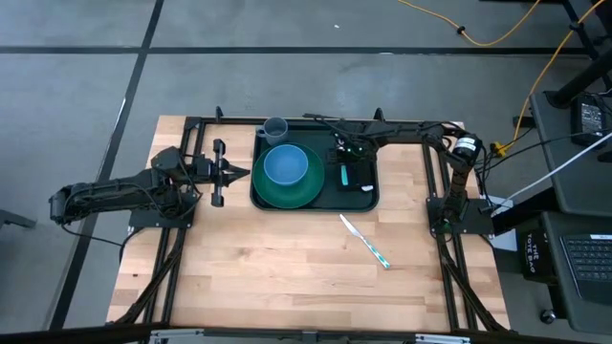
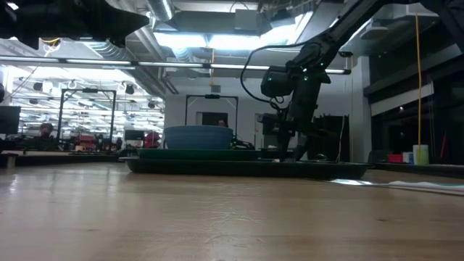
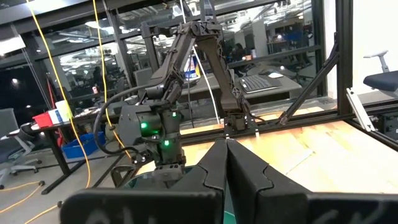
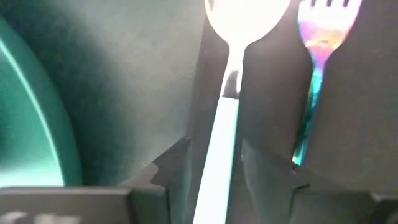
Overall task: Set up tray
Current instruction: Put the light blue spoon on the black table napkin to the left of the blue fork, then put the white patterned table knife on the black table napkin to the right of the blue fork
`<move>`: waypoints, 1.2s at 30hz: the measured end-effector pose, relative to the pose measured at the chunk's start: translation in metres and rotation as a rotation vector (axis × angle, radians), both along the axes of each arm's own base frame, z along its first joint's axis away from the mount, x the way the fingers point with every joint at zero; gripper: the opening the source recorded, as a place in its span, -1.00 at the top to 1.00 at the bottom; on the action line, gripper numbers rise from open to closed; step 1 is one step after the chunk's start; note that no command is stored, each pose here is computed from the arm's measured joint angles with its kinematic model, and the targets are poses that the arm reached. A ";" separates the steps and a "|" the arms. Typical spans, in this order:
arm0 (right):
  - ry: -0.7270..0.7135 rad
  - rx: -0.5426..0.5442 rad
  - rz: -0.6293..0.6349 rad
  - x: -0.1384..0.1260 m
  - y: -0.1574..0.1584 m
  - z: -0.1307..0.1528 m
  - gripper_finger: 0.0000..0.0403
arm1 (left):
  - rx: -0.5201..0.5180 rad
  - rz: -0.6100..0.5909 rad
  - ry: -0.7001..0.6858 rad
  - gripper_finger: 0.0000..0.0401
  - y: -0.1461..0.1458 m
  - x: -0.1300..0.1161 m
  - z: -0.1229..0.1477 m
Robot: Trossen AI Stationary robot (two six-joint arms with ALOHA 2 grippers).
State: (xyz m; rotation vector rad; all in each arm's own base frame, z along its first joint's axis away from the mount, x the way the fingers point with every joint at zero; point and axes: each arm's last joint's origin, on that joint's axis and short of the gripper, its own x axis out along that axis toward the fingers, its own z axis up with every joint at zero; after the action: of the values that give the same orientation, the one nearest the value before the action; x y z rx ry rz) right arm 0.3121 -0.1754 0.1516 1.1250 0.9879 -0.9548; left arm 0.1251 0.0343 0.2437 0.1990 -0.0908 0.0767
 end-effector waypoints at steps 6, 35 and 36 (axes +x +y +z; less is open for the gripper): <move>-0.004 -0.003 -0.019 -0.004 -0.006 0.002 0.22 | 0.000 0.000 0.000 0.96 0.000 0.000 0.000; -0.111 -0.806 0.557 -0.013 0.067 0.133 0.21 | -0.001 -0.002 0.000 0.97 0.000 0.000 0.000; -0.134 -0.836 0.593 -0.010 0.073 0.130 0.21 | 0.000 -0.004 0.000 0.98 0.000 0.000 0.000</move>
State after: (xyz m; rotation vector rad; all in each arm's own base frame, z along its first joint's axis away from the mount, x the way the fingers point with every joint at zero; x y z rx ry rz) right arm 0.3025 -0.1025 0.2821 0.1653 0.6383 -0.6741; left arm 0.1250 0.0342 0.2437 0.1989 -0.0915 0.0727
